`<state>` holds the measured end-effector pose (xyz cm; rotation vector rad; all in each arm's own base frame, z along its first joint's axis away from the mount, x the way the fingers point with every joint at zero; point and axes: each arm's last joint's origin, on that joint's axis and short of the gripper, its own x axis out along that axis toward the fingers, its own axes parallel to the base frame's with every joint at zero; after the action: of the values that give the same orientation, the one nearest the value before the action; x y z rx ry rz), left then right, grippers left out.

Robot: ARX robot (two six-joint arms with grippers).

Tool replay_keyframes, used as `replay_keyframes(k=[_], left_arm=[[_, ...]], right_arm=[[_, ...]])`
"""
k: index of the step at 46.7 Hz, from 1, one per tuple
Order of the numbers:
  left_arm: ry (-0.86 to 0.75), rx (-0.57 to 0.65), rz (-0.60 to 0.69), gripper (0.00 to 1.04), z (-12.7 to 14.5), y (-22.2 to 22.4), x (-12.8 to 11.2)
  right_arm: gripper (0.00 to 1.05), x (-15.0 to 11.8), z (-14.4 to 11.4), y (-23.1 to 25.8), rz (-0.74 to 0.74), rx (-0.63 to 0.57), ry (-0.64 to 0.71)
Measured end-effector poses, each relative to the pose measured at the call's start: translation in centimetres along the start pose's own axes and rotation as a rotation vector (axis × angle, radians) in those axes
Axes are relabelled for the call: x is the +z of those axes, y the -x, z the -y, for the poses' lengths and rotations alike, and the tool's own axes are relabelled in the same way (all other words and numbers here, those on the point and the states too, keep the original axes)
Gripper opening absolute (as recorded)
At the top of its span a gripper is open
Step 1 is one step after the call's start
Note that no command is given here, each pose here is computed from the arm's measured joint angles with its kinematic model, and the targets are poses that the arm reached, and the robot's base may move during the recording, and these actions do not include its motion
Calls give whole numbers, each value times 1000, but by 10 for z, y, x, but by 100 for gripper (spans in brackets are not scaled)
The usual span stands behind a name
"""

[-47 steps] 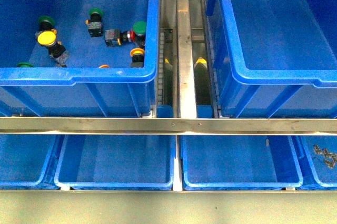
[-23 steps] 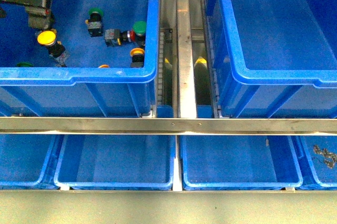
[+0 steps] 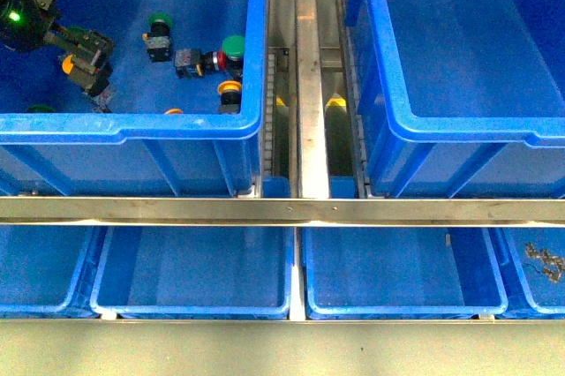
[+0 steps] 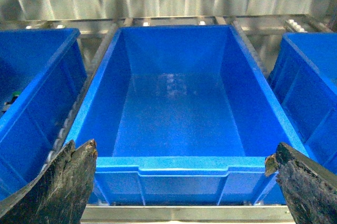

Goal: Pick red and yellow buttons and place in box

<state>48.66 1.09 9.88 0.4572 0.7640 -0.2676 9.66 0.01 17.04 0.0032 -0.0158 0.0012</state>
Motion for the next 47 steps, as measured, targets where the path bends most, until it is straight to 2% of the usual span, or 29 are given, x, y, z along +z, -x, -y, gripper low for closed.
replay_keyframes(k=[15,39,41,47], left_arm=[[-14,-19,-24,97,-8,-16,-9],[13,-63,-4,97,-12,-35,-10],[13,-65,-2,94,-12,-35,-10],[27,-75,11,71,-12,-35,-10]], right_arm=[[99,0,0,0,0,0,0],[99,0,0,0,0,0,0],[99,0,0,0,0,0,0],[99,0,0,0,0,0,0]])
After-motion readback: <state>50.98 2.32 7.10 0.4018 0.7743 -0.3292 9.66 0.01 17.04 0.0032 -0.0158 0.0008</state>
